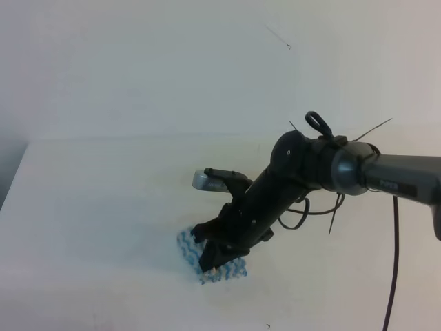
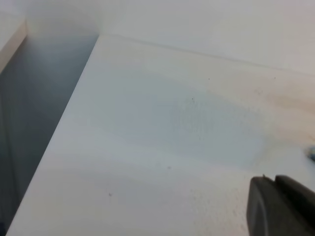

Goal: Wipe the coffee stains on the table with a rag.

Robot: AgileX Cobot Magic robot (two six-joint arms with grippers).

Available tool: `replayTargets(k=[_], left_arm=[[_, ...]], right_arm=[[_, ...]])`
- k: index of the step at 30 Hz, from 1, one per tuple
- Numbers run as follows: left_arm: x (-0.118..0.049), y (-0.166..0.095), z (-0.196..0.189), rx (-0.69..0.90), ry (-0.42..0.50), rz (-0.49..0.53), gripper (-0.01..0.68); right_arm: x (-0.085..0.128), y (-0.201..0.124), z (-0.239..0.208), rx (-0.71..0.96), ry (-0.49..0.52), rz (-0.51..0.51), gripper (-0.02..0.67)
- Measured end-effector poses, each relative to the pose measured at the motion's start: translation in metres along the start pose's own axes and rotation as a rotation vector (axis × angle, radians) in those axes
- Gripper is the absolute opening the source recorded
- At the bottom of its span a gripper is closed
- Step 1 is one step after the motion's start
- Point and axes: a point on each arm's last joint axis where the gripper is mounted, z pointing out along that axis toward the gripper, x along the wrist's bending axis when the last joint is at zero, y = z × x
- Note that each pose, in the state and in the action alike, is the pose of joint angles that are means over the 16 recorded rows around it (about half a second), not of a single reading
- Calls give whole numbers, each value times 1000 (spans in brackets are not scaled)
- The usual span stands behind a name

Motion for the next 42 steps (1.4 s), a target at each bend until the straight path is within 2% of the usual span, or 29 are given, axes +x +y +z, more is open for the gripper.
replayTargets(k=[11, 17, 25, 29, 35, 42], left_arm=[[0, 0, 0, -3, -1, 0, 1], [0, 0, 0, -3, -1, 0, 1], [0, 0, 0, -2, -1, 0, 1], [0, 0, 0, -2, -1, 0, 1], [0, 0, 0, -3, -1, 0, 1], [0, 0, 0, -3, -1, 0, 1]], right_arm=[[-16, 11, -9, -93, -38, 33, 25], [-27, 14, -23, -117, -82, 11, 25], [-30, 15, -63, -131, -233, -79, 24], [-35, 12, -93, -145, -323, -89, 24], [-54, -4, -140, -195, -429, -34, 23], [-84, -40, -176, -249, -481, 67, 23]])
